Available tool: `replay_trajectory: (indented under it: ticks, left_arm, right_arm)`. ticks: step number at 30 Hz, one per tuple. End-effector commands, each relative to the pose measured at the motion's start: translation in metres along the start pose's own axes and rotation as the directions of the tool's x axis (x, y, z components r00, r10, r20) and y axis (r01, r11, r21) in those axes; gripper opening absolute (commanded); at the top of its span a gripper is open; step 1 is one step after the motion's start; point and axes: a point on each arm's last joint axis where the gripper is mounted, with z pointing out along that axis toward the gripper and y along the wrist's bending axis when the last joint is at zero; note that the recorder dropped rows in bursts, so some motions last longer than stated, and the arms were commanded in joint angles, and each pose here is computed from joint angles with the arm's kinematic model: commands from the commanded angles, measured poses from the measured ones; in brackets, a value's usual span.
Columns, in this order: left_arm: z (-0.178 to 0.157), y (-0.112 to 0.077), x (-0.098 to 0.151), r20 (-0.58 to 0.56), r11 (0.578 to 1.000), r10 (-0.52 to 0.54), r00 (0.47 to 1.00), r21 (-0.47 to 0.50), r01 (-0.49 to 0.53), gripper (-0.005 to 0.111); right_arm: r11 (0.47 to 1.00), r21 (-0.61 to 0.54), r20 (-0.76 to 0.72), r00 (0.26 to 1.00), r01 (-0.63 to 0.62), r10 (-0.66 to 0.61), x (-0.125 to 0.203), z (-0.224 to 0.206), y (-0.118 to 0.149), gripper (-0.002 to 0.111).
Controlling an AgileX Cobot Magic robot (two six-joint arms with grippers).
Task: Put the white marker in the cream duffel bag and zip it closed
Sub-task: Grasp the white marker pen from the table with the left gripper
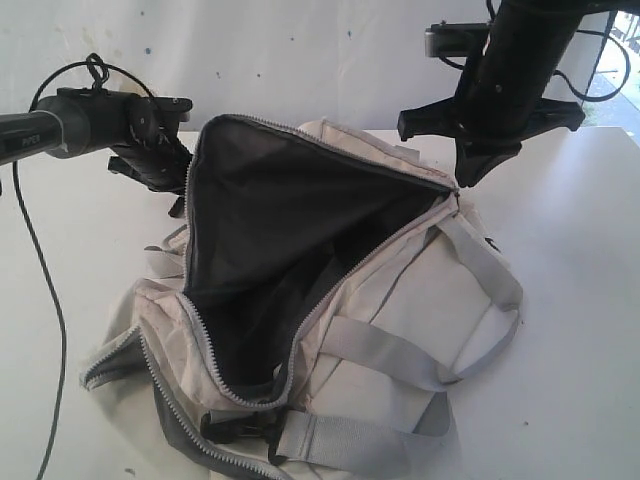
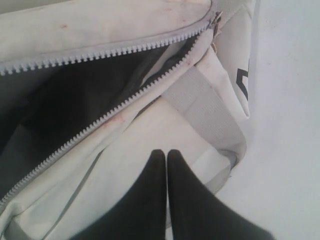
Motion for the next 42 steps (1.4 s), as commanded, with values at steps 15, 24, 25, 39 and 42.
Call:
replay_trajectory:
  ticks: [15,24,25,39,42]
  left_arm:
    - [-0.118,0.000,-0.015,-0.073,0.998,0.068,0.995,-0.006,-0.069,0.000]
    - [-0.189,0.007,0.022,-0.059,0.995,0.086,0.995,-0.038,-0.089,0.000]
    - [-0.195,0.007,0.027,-0.054,0.996,0.081,0.995,-0.039,-0.083,0.000]
    - [-0.280,-0.013,0.103,0.030,0.994,0.108,0.994,0.028,-0.109,0.000]
    - [-0.282,-0.031,0.113,0.043,0.985,0.156,0.987,0.068,-0.159,0.000]
  right_arm:
    - [1.000,-0.005,0.008,1.000,0.006,-0.006,0.001,-0.005,-0.001,0.000]
    - [1.000,-0.005,0.008,1.000,0.006,-0.006,0.001,-0.005,-0.001,0.000]
    - [1.000,-0.005,0.008,1.000,0.006,-0.006,0.001,-0.005,-0.001,0.000]
    - [1.000,0.000,0.009,1.000,0.008,-0.008,0.001,-0.005,-0.002,0.000]
    - [1.000,0.000,0.009,1.000,0.008,-0.008,0.001,-0.005,-0.002,0.000]
